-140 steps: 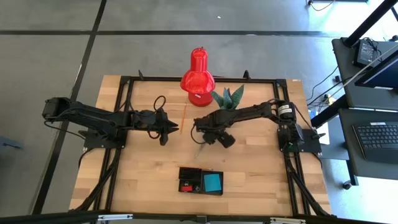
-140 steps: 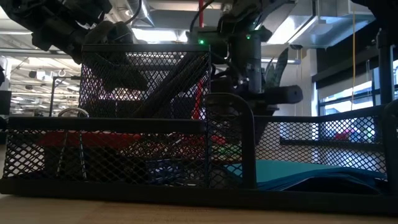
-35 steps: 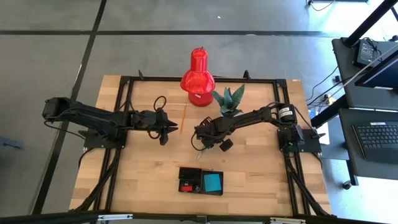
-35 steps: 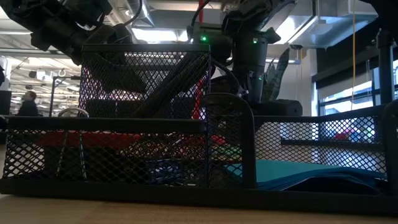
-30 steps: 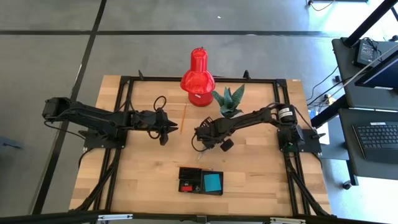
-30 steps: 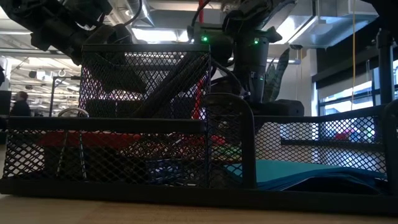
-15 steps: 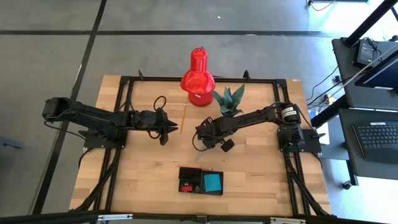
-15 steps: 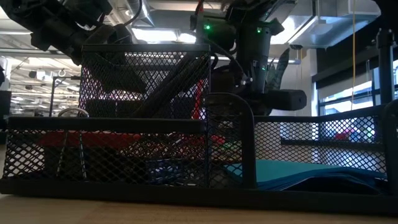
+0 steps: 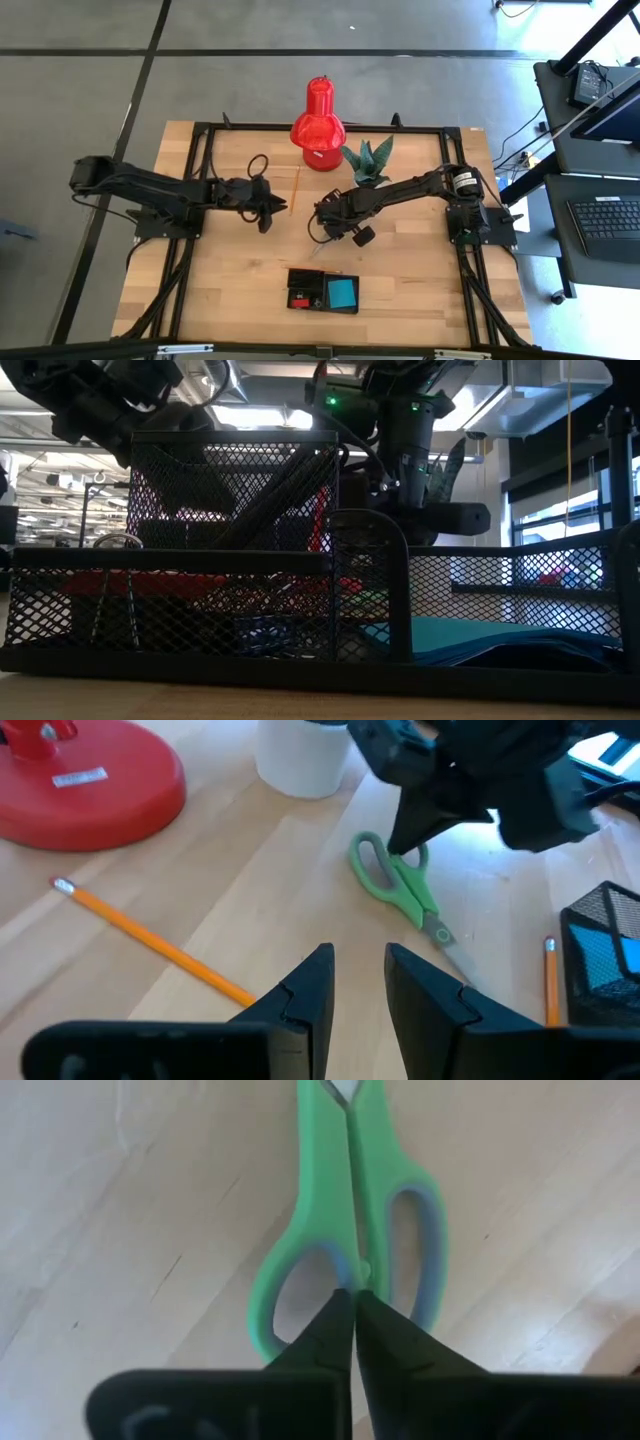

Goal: Pick and place office supplies into organizer
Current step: Put the green scissors into the desk organizer

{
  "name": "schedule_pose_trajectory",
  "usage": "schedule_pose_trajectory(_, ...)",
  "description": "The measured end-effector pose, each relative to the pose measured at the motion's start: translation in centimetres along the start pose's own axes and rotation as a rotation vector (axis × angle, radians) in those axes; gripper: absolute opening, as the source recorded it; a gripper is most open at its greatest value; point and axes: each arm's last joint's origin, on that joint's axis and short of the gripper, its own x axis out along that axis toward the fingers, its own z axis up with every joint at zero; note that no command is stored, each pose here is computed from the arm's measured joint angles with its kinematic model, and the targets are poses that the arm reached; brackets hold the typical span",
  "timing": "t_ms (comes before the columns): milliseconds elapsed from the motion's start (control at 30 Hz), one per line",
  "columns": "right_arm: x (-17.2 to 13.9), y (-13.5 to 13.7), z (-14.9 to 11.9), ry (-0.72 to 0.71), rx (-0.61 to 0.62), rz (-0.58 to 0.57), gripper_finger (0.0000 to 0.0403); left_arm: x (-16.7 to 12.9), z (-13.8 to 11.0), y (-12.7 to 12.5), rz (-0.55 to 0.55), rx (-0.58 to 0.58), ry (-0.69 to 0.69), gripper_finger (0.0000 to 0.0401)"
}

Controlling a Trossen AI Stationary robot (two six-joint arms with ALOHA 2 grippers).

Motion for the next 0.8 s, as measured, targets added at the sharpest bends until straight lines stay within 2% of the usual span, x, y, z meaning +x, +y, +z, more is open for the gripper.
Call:
schedule_pose_trajectory(167, 0.0, 0.0, 0.2, -0.036, 0.004, 0.019, 0.0009, 2.0, -0.8, 0.0, -0.014, -0.033, 0.026, 0.0086)
schedule_pose_trajectory(400, 0.0, -0.1, 0.3, -0.042, 0.005, 0.015, 0.0009, 6.3, -1.2, -1.0, -0.168, -0.078, 0.044, 0.0086)
schedule_pose_trajectory(567, 0.1, 0.0, 0.2, -0.042, 0.005, 0.015, 0.0009, 9.2, -0.5, -2.1, -0.22, -0.061, 0.088, 0.0086)
schedule_pose_trajectory(800, 1.2, 0.8, -0.6, -0.004, 0.004, 0.042, 0.0009, 11.6, -0.1, -2.7, -0.165, -0.014, 0.177, 0.0086)
